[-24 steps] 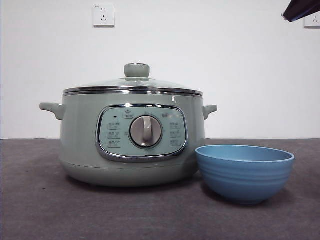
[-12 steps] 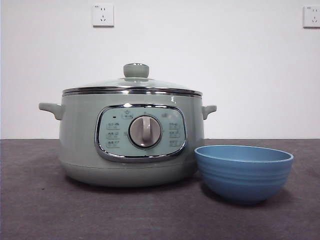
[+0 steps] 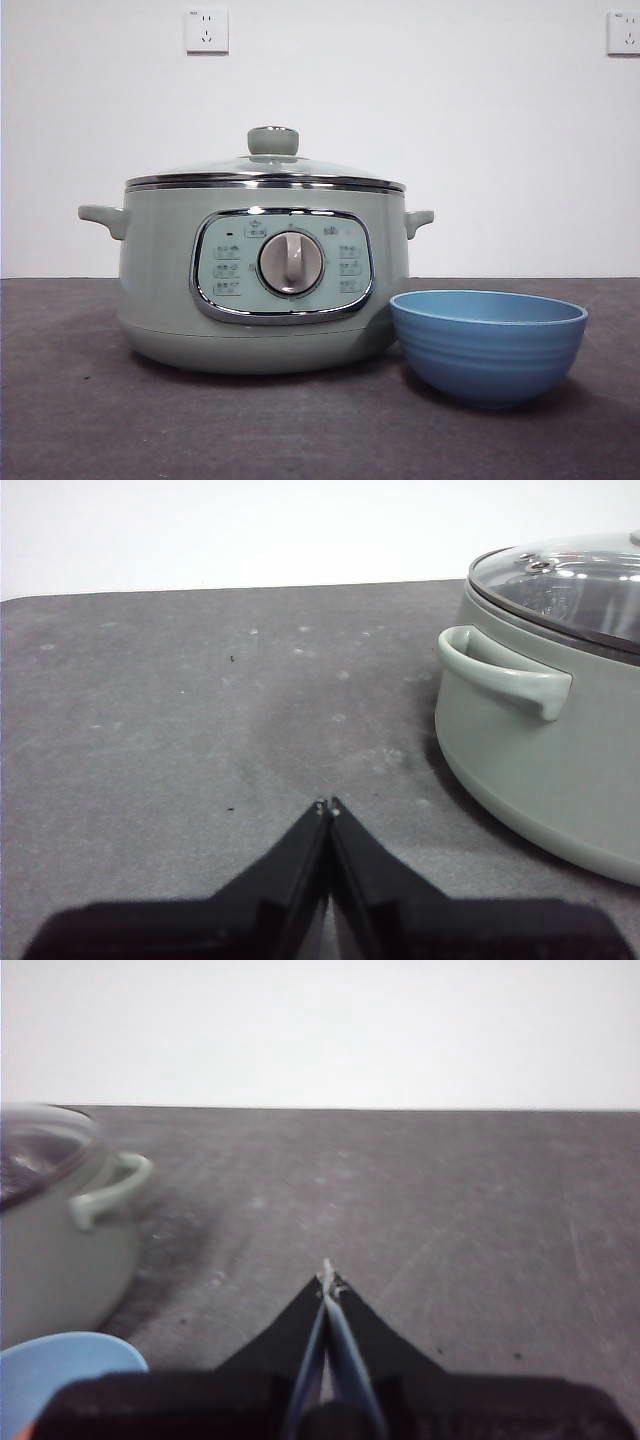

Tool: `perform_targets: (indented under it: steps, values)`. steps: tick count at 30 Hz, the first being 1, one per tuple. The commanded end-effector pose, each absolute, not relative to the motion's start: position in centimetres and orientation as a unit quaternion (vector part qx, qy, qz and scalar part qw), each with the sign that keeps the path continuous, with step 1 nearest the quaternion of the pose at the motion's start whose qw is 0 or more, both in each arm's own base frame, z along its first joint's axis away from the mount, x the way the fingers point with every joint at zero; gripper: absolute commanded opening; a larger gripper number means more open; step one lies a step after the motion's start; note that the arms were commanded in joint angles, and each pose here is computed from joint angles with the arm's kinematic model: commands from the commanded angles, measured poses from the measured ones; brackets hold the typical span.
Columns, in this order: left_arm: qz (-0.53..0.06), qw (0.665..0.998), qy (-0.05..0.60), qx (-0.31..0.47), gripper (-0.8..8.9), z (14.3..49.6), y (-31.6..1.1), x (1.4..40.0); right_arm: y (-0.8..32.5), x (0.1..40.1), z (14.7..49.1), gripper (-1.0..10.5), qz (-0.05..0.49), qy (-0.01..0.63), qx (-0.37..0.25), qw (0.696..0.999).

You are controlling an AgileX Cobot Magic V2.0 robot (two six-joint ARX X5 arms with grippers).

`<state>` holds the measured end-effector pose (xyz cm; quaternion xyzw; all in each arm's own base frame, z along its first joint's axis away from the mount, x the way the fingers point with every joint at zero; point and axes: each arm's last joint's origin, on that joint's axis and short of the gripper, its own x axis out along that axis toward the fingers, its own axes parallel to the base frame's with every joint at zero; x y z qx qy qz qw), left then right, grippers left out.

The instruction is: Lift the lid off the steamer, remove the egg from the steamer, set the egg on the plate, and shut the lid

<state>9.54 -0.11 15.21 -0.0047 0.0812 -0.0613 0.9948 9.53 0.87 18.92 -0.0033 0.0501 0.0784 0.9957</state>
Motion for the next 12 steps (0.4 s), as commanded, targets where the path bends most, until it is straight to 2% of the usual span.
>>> perform_targets:
  steps: [1, 6, 12]
  values:
    - [-0.059, 0.995, 0.085, -0.009, -0.04, 14.8, -0.1, 9.6, 0.8, 9.5, 17.9, 0.0, 0.072, 0.047, 0.007, 0.996]
    - [-0.059, 0.995, 0.085, -0.009, -0.04, 14.8, -0.1, 9.6, 0.8, 9.5, 16.3, 0.0, 0.063, 0.052, 0.034, 0.996]
    - [-0.059, 0.995, 0.085, -0.009, -0.04, 14.8, -0.1, 9.6, 0.8, 9.6, 14.8, 0.0, 0.059, 0.091, 0.048, 0.993]
